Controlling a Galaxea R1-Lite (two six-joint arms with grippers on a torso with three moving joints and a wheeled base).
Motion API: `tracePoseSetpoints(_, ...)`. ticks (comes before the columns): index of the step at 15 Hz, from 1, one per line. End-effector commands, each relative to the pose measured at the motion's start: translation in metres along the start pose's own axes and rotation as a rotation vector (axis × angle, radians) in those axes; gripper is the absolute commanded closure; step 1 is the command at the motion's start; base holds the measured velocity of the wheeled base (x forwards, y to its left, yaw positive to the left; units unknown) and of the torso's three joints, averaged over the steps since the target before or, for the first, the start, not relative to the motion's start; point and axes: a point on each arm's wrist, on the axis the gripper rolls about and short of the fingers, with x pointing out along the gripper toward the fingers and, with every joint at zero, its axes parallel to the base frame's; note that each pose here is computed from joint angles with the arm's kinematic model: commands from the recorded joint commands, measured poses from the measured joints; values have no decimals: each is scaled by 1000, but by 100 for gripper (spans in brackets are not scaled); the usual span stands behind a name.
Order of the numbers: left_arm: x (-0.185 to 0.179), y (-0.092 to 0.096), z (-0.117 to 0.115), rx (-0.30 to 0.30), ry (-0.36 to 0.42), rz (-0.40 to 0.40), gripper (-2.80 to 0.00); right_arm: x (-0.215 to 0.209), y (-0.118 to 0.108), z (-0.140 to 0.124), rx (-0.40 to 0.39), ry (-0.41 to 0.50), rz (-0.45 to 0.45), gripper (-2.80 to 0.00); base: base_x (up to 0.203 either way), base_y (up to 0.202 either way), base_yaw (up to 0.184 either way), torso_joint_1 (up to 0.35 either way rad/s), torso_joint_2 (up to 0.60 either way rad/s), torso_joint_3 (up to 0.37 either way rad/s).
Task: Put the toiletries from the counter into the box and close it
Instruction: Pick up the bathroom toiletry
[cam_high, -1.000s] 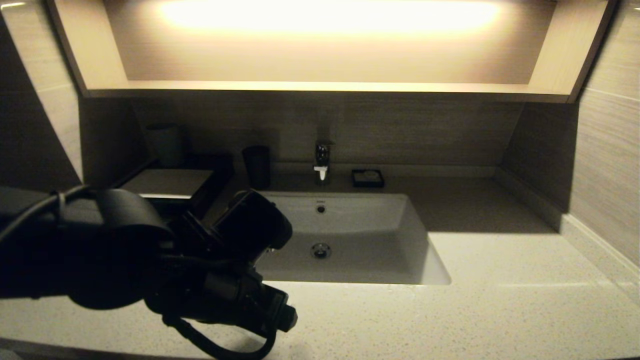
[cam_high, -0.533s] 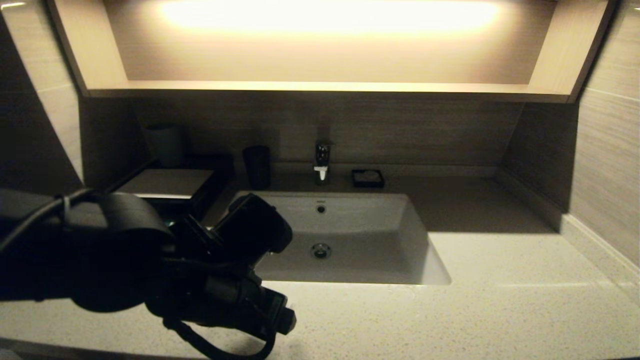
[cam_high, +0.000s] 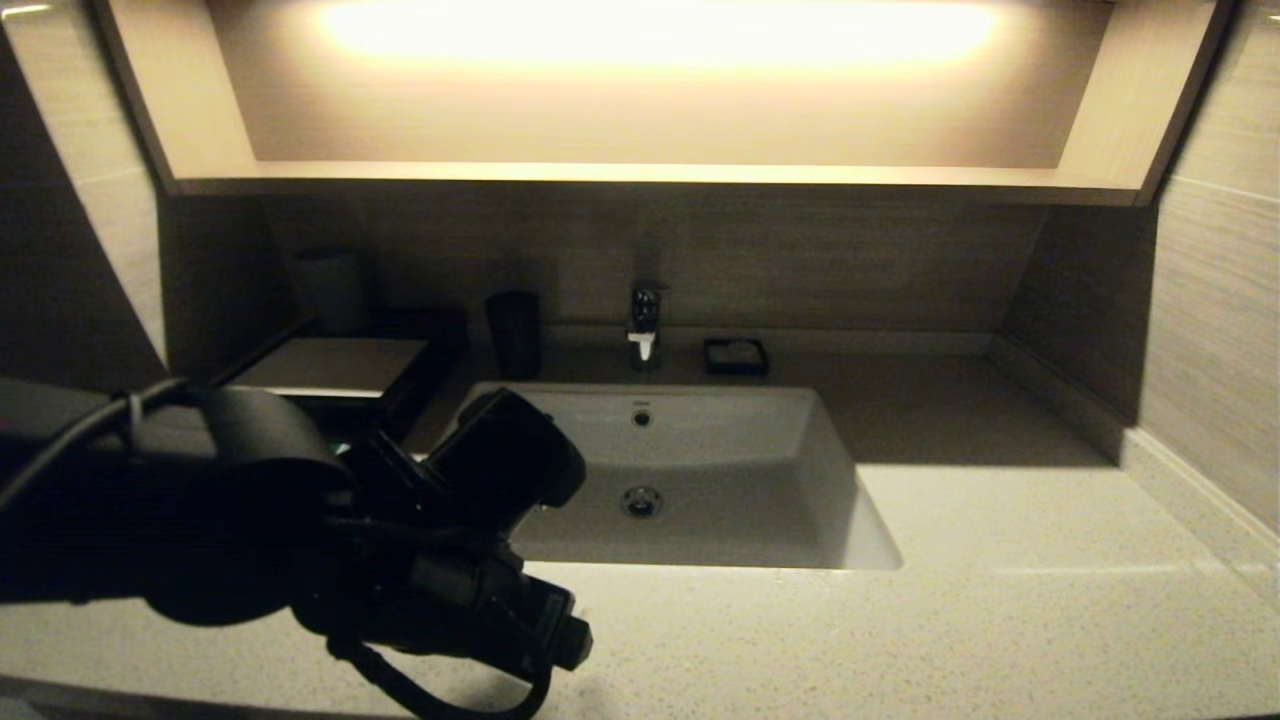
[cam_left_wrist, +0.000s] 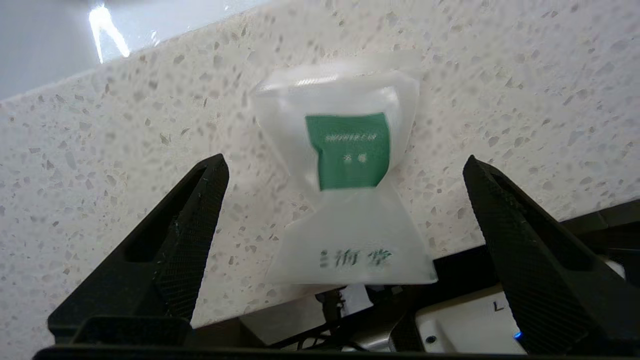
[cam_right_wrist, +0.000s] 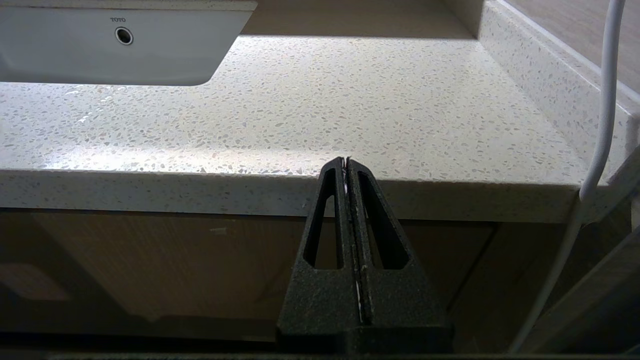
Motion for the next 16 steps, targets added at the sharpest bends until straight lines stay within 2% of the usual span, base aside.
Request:
tracePoseSetpoints(1, 1, -1, 1, -3, -10, -4, -280, 0, 0, 0, -1, 1, 1, 0, 0, 0, 0, 0, 0, 0)
tracePoseSetpoints(8, 4, -1, -1, -5, -10, -4, -280, 0, 0, 0, -1, 2, 1, 0, 0, 0, 0, 0, 0, 0)
tracePoseSetpoints(9, 3, -1, -1, -5, -11, -4, 0, 0, 0, 0, -1, 2, 1, 0, 0, 0, 0, 0, 0, 0)
tracePoseSetpoints(16, 0, 0, 0, -8, -22, -5, 0, 0, 0, 0, -1, 2, 1, 0, 0, 0, 0, 0, 0, 0)
